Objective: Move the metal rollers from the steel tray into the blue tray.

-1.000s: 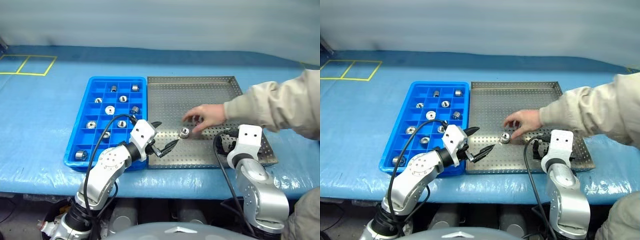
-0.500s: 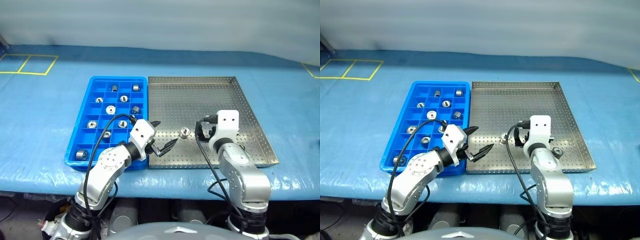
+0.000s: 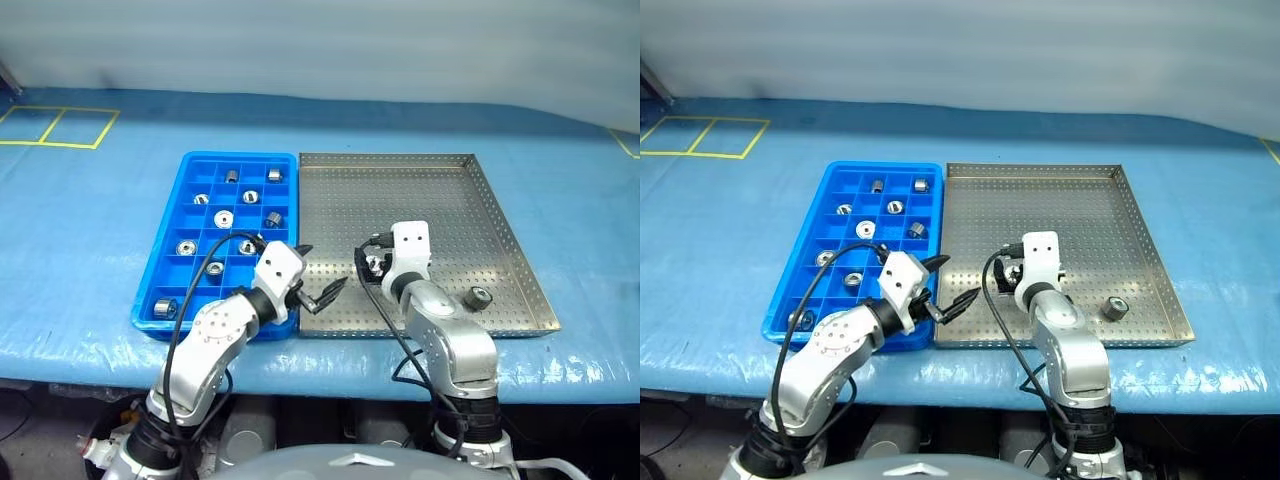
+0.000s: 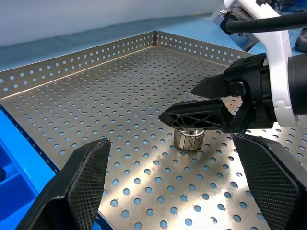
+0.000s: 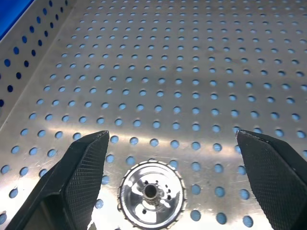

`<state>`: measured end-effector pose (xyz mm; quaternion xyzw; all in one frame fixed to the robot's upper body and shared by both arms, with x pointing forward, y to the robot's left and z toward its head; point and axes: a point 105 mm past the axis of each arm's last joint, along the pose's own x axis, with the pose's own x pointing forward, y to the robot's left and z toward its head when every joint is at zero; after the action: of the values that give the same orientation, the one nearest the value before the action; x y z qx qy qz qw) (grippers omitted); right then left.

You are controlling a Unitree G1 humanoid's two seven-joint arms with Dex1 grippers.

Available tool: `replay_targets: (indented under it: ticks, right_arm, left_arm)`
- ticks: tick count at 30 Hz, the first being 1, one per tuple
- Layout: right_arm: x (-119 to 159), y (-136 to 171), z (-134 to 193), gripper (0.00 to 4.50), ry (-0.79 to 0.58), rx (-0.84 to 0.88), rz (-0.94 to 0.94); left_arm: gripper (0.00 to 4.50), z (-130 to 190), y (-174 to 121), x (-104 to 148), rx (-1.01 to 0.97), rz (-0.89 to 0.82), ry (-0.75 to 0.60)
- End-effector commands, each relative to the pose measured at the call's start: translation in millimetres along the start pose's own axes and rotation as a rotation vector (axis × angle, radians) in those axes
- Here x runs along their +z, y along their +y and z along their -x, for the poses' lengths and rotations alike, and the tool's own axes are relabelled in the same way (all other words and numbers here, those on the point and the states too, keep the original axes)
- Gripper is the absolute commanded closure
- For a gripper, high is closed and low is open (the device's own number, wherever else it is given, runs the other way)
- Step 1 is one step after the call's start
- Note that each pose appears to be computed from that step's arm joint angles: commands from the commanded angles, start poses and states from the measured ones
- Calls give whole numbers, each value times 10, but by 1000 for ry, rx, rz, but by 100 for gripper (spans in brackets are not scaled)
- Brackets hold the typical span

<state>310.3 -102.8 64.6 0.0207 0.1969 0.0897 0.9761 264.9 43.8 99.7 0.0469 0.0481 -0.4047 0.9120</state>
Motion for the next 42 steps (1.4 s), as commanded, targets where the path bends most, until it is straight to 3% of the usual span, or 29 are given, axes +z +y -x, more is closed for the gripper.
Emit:
replay_targets:
  ticks: [1,2,5,12,19,25,33,42]
  right_arm:
    - [-34,89,-6,2,-10,32,-9]
    - [-67,87,-8,2,-2,31,-14]
    - [-184,46,6,62,31,11,-17]
    - [-132,3,92,279,19,15,9]
    - [401,50,90,278,-114,65,142]
    - [729,489,66,278,-154,231,253]
    - [676,1105,80,278,-128,440,297]
    - [533,1194,112,278,-75,501,313]
  left_arm:
    - [0,35,-19,161,7,-21,-53]
    - [0,38,-16,157,9,-23,-49]
    - [0,44,-14,159,12,-21,-47]
    - [0,86,15,149,57,2,-51]
    - [0,186,84,159,144,-17,-73]
    - [0,405,180,268,206,-8,-143]
    - [0,675,193,181,210,2,-81]
    - [0,759,77,83,190,26,-28]
